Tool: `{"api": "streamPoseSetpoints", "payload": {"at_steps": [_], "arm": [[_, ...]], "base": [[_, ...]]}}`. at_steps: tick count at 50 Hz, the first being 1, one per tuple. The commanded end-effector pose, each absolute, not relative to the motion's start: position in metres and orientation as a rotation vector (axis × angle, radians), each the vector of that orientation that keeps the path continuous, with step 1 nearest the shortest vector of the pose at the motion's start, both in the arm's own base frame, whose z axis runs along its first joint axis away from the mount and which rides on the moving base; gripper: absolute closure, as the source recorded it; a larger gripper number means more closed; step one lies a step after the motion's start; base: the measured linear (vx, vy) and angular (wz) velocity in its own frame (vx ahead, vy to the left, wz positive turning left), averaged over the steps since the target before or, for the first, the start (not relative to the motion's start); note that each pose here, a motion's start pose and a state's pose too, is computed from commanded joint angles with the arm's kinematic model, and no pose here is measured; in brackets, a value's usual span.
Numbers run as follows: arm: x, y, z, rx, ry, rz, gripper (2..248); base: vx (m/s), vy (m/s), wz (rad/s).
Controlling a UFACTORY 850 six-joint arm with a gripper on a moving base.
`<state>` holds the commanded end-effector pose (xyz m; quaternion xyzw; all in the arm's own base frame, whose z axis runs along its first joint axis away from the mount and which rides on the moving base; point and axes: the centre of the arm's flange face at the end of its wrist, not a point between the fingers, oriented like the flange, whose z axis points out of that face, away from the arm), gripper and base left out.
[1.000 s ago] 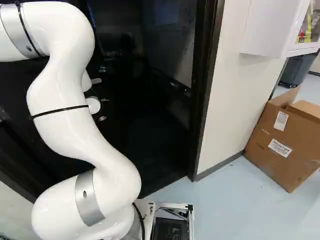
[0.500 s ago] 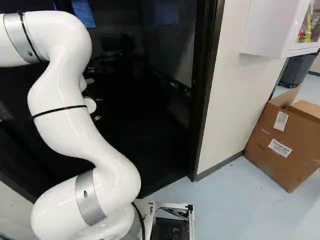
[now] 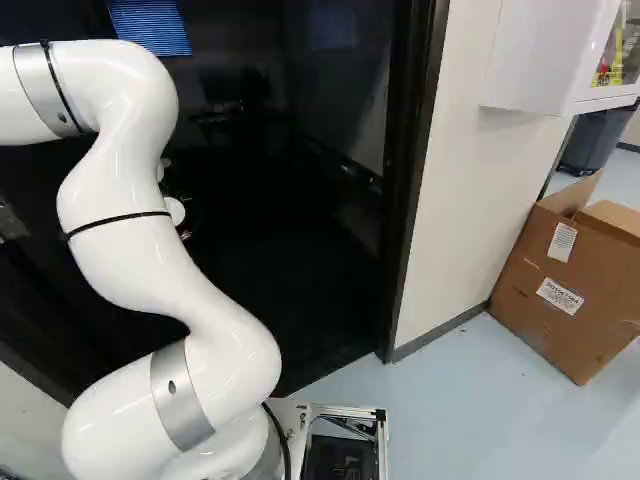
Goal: Open the door and move inside
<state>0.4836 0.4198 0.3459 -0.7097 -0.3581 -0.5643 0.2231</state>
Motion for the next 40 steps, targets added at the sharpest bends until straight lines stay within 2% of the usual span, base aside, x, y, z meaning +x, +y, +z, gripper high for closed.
{"api": "streamPoseSetpoints", "payload": {"at_steps": [40], "arm": [[0.487, 0.482, 0.336, -1.799, -1.160, -1.540, 3]], "base": [[0.000, 0.000, 0.000]]}}
